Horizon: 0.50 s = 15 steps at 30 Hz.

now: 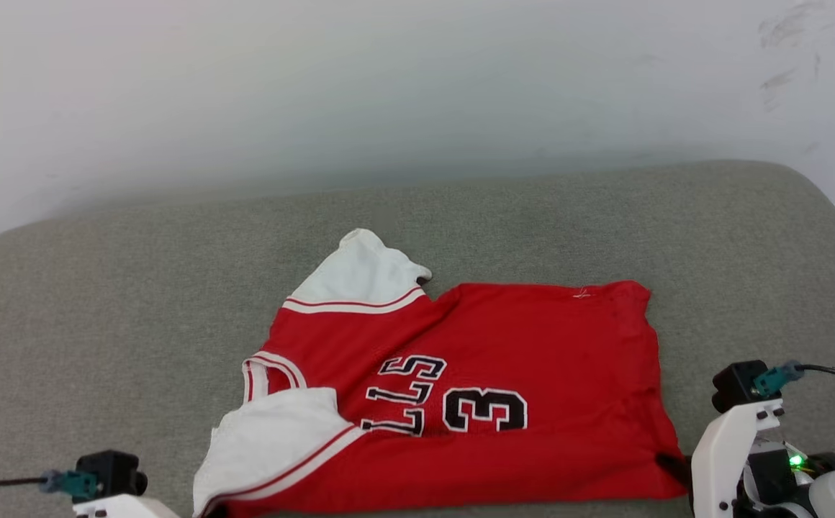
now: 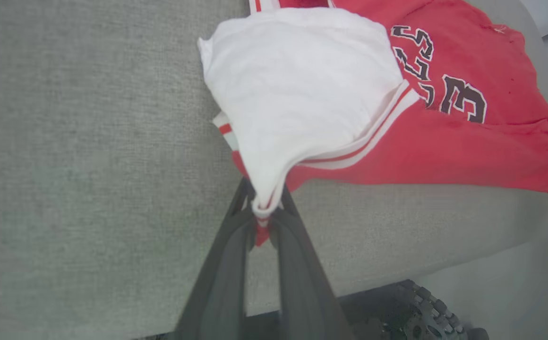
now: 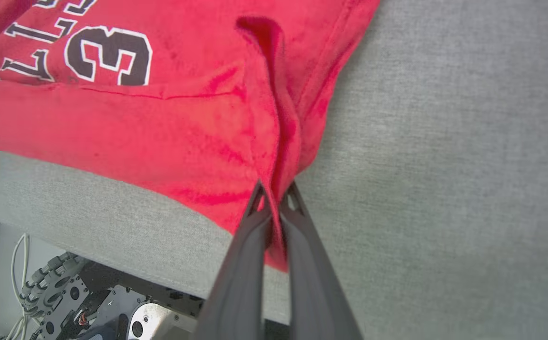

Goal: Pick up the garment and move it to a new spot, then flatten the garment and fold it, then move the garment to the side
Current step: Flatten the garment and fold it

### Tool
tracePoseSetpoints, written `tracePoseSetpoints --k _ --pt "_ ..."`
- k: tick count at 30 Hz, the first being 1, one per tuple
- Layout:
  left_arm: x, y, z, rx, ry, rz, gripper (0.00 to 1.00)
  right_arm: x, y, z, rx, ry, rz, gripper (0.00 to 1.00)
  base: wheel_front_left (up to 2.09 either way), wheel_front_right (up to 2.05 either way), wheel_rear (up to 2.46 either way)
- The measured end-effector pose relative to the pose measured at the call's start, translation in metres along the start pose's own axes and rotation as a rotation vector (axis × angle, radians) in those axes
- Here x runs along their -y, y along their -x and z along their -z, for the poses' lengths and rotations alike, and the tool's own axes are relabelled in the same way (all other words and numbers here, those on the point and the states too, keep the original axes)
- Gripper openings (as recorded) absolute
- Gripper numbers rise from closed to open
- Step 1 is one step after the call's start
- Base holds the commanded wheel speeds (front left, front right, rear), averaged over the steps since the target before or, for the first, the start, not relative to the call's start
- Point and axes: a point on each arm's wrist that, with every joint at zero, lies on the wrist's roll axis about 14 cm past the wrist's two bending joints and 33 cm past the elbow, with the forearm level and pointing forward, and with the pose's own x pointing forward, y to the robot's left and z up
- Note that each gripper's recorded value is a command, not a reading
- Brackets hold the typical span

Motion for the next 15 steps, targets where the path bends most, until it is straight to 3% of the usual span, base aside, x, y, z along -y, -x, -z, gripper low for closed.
tracePoseSetpoints --k 9,10,11,12,15 --pt "-0.01 0.017 0.038 -0.049 0.079 -0.039 0.0 0.006 0.006 0.023 -0.025 -0.029 0.011 0.0 0.0 0.0 0.0" --pt "-0.008 0.015 0.039 -0.043 0.084 -0.032 0.0 0.006 0.005 0.025 -0.024 -0.033 0.013 0.31 0.0 0.0 0.0" --pt "-0.004 0.013 0.041 -0.051 0.088 -0.019 0.25 0.005 0.004 0.027 -0.023 -0.039 0.011 1.0 0.0 0.0 0.0" --pt "-0.003 0.011 0.043 -0.055 0.086 -0.017 1.0 0.002 0.003 0.027 -0.009 -0.045 0.005 1.0 0.0 0.0 0.0" --pt "0.002 0.0 0.02 0.031 0.054 -0.008 1.0 -0.003 0.006 0.005 0.134 -0.015 0.007 1.0 0.0 0.0 0.0"
